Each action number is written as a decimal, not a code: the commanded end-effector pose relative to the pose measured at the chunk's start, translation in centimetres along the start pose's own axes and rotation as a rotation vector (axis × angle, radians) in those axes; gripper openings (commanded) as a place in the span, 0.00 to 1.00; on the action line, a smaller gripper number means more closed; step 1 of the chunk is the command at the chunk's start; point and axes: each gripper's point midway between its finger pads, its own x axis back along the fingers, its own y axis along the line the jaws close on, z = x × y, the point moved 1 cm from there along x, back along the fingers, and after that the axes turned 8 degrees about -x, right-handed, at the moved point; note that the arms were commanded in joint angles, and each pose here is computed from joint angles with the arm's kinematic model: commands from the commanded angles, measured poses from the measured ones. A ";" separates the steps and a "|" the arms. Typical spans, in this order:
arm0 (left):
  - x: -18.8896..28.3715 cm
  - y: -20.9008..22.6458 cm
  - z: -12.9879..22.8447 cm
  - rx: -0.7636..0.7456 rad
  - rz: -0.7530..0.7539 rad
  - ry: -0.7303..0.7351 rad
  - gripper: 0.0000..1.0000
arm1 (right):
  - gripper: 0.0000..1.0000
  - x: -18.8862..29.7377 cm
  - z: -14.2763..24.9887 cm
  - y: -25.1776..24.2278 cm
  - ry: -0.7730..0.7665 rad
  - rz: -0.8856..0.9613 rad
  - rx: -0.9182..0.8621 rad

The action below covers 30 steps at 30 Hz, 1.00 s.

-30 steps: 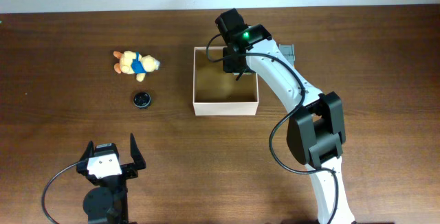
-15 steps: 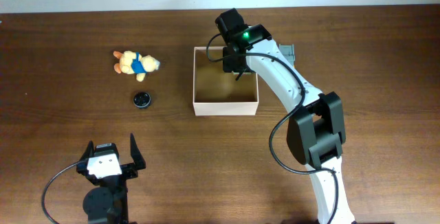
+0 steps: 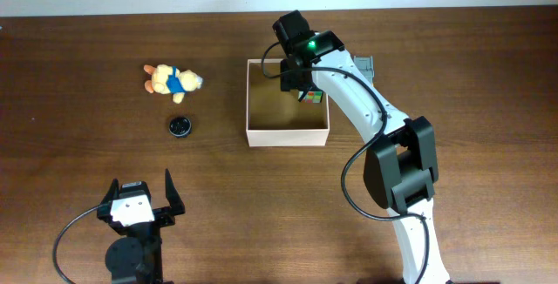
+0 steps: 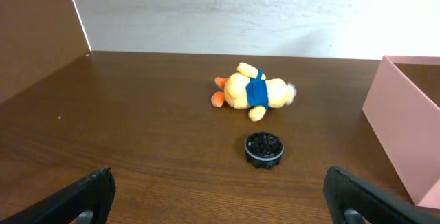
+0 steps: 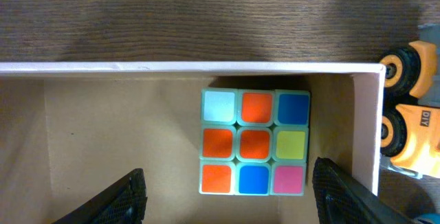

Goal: Pack container
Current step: 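Lower the cube into the box and open the right gripper, then move the right gripper up and over the toy dump truck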

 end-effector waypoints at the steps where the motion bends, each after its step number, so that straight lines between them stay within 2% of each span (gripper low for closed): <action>1: -0.1 0.0 0.2 0.005 -0.007 0.003 0.99 | 0.67 0.1 0.0 1.0 0.009 -0.044 0.003; 8: -0.1 0.0 0.2 0.005 -0.007 0.003 0.99 | 0.68 0.7 0.9 3.9 0.040 -0.165 0.070; 12: -0.1 0.0 0.2 0.005 -0.007 0.003 0.99 | 0.70 1.7 1.9 6.4 0.019 -0.222 0.233; 16: -0.1 0.0 0.2 0.005 -0.007 0.003 0.99 | 0.70 2.8 2.5 7.9 0.005 -0.240 0.308; 22: -0.1 0.0 0.2 0.005 -0.007 0.003 0.99 | 0.71 7.2 0.8 9.4 -0.085 -0.297 0.381; 28: -0.1 0.0 0.2 0.005 -0.007 0.003 0.99 | 0.80 12.9 -3.3 6.4 -0.216 -0.170 0.352; 29: -0.1 0.0 0.2 0.005 -0.007 0.003 0.99 | 0.86 13.6 -4.1 5.5 -0.242 -0.139 0.337; 30: -0.1 0.0 0.2 0.005 -0.007 0.003 0.99 | 0.98 14.5 -5.2 4.5 -0.274 -0.112 0.315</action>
